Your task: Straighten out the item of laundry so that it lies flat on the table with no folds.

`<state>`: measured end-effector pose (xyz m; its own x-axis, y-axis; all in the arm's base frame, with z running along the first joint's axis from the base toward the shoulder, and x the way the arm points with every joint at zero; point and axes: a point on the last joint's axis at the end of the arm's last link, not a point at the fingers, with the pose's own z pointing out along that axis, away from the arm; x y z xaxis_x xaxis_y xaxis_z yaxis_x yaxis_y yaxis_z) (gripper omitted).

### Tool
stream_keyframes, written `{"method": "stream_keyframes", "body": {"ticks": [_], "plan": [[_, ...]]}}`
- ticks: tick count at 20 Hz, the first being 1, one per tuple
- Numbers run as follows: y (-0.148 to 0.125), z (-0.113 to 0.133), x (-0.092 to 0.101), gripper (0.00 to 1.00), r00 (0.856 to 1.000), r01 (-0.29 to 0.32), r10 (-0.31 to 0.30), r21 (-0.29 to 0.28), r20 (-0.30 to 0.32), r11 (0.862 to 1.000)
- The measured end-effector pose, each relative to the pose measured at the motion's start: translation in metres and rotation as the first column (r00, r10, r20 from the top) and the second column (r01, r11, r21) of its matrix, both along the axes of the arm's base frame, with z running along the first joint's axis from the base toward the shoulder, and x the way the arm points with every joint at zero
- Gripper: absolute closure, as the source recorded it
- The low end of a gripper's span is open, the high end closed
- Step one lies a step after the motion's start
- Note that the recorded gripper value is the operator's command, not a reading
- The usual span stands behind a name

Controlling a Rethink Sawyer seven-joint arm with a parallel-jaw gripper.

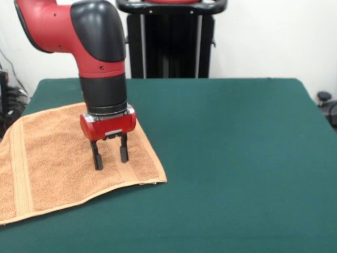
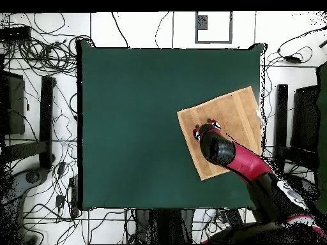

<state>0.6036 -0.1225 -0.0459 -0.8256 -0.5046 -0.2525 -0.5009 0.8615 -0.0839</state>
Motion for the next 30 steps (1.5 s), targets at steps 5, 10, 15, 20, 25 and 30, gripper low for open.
{"method": "stream_keyframes", "body": {"ticks": [5, 10, 15, 20, 25, 30], "plan": [[0.000, -0.001, 0.001, 0.00, 1.000, 0.004, -0.004, 0.000, -0.001, 1.000], [0.001, 0.000, 0.002, 0.00, 1.000, 0.004, -0.004, -0.001, -0.013, 1.000], [0.003, 0.001, 0.006, 0.00, 0.999, -0.015, 0.014, -0.019, -0.034, 1.000], [0.007, 0.002, 0.011, 0.00, 0.997, -0.045, 0.042, -0.043, -0.066, 0.998], [0.011, 0.004, 0.019, 0.00, 0.993, -0.063, 0.057, -0.055, -0.102, 0.996], [0.016, 0.004, 0.028, 0.00, 0.989, -0.066, 0.058, -0.058, -0.136, 0.996]]}}
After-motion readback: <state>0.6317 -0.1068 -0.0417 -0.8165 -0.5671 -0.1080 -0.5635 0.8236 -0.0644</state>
